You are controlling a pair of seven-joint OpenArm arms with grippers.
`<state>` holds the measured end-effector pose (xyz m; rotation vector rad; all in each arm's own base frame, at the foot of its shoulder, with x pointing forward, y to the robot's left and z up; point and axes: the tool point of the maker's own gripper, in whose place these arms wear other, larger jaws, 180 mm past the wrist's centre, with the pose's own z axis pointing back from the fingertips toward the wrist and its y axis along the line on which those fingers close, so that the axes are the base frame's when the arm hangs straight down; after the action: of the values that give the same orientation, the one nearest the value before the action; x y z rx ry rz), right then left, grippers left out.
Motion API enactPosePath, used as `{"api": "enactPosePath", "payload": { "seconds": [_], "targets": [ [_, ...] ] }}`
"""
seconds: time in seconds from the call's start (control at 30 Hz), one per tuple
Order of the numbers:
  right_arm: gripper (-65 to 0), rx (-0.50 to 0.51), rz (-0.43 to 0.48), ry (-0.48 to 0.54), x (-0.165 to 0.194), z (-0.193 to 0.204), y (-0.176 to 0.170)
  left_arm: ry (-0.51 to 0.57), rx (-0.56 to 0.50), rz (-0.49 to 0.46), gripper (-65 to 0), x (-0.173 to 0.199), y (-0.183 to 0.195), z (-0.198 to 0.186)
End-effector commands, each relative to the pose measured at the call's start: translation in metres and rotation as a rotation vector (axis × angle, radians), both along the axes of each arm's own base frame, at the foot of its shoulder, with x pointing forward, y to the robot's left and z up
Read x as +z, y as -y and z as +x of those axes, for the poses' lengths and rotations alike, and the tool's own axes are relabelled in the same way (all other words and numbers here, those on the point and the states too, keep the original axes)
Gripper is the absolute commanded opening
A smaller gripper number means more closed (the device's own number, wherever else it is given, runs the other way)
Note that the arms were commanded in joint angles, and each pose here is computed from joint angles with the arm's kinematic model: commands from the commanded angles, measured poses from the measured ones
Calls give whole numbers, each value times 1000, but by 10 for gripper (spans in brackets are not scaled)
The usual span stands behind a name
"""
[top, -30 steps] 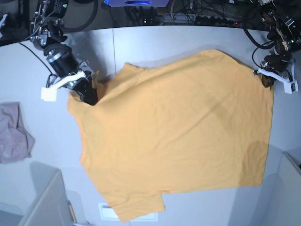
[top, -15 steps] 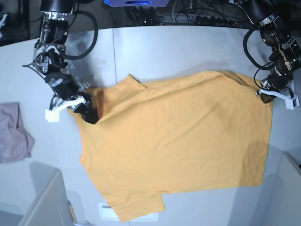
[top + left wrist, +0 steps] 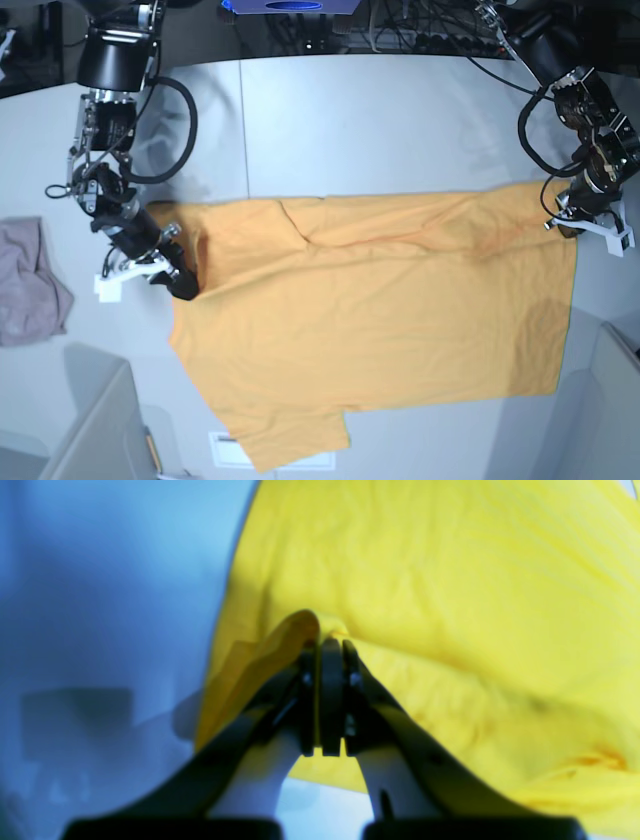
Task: Fold the T-shirt properly
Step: 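Lift the held corners and pull the shirt toward the arms' bases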
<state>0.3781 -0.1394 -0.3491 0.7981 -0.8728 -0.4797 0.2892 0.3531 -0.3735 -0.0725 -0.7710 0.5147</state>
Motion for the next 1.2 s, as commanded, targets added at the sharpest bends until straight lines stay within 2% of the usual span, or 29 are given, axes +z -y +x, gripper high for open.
{"api": "enactPosePath", "payload": {
  "seconds": [0.0, 0.1, 0.3, 0.53, 0.67, 0.8, 0.93, 1.17],
  "targets": [
    [-650, 6, 2, 58, 17, 14, -1, 49, 2, 39, -650, 18, -9, 12],
    [-650, 12, 9, 34, 8, 18, -3, 50, 3, 28, -650, 17, -8, 20],
    [-650, -39, 10, 52, 6, 24, 4, 33, -76, 3, -650, 9, 16, 44],
    [-650, -26, -99, 38, -2, 25, 7, 27, -77, -11, -650, 5, 17, 47],
    [-650, -26, -99, 50, 3, 29, 7, 81, -83, 27, -650, 17, 14, 59],
    [-650, -23, -100, 72, 13, 37, 6, 36, -173, 38, -650, 8, 31, 75],
    [-650, -24, -98, 69, 13, 42, 7, -2, -169, 14, -650, -6, 31, 72],
    [-650, -27, -88, 33, 1, 45, 8, -2, -161, 26, -650, -3, 23, 71]
  ]
}}
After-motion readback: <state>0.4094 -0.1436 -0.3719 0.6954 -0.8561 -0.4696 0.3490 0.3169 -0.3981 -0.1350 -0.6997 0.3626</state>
